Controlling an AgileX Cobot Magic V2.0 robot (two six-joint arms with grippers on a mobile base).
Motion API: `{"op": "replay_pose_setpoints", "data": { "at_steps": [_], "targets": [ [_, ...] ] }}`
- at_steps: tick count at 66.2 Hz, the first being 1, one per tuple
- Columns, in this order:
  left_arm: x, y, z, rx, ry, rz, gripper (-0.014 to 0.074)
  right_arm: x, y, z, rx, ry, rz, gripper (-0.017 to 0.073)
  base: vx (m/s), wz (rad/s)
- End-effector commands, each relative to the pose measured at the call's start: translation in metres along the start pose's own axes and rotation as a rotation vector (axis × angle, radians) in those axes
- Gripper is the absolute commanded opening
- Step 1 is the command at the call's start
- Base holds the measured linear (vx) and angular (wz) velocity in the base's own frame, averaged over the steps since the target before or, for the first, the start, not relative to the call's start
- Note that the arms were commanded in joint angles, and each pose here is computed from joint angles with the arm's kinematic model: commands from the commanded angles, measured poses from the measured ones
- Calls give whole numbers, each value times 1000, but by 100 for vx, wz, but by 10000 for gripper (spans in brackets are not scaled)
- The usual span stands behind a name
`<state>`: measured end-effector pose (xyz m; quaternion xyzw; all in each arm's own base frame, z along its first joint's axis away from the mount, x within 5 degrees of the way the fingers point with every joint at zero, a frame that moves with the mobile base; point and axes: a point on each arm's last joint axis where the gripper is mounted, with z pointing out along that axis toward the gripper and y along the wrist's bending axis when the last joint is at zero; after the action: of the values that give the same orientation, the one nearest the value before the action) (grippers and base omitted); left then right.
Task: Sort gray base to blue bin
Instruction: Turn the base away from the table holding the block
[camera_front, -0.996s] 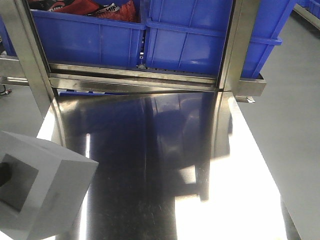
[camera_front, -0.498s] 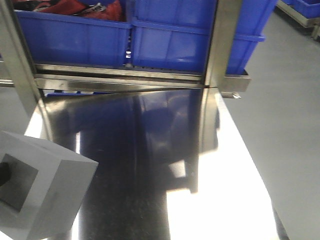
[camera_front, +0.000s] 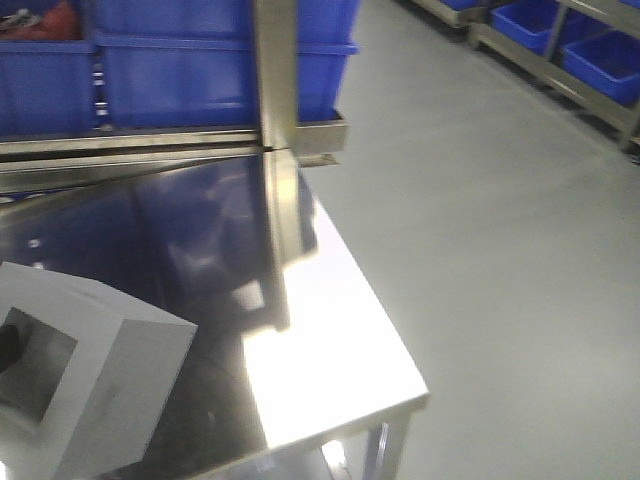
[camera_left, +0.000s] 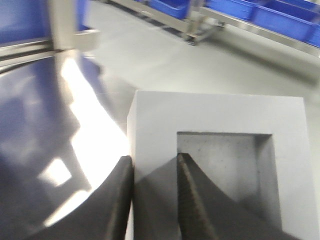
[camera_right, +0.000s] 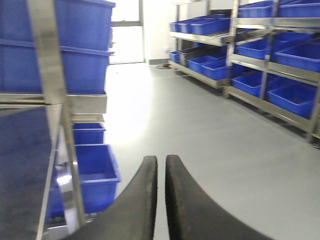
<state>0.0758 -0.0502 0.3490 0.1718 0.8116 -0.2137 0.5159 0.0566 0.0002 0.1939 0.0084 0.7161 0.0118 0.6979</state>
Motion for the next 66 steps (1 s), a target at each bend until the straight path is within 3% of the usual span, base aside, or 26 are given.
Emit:
{"op": "replay_pose_setpoints", "data": {
  "at_steps": [1,66],
  "targets": [
    [-17,-3,-5,15,-124,-23,-6,-9,0,-1,0,-92,-13,-4,-15,-58],
    [-17,-3,-5,15,-124,-23,-6,-9,0,-1,0,-92,-13,-4,-6,-42]
  ]
}}
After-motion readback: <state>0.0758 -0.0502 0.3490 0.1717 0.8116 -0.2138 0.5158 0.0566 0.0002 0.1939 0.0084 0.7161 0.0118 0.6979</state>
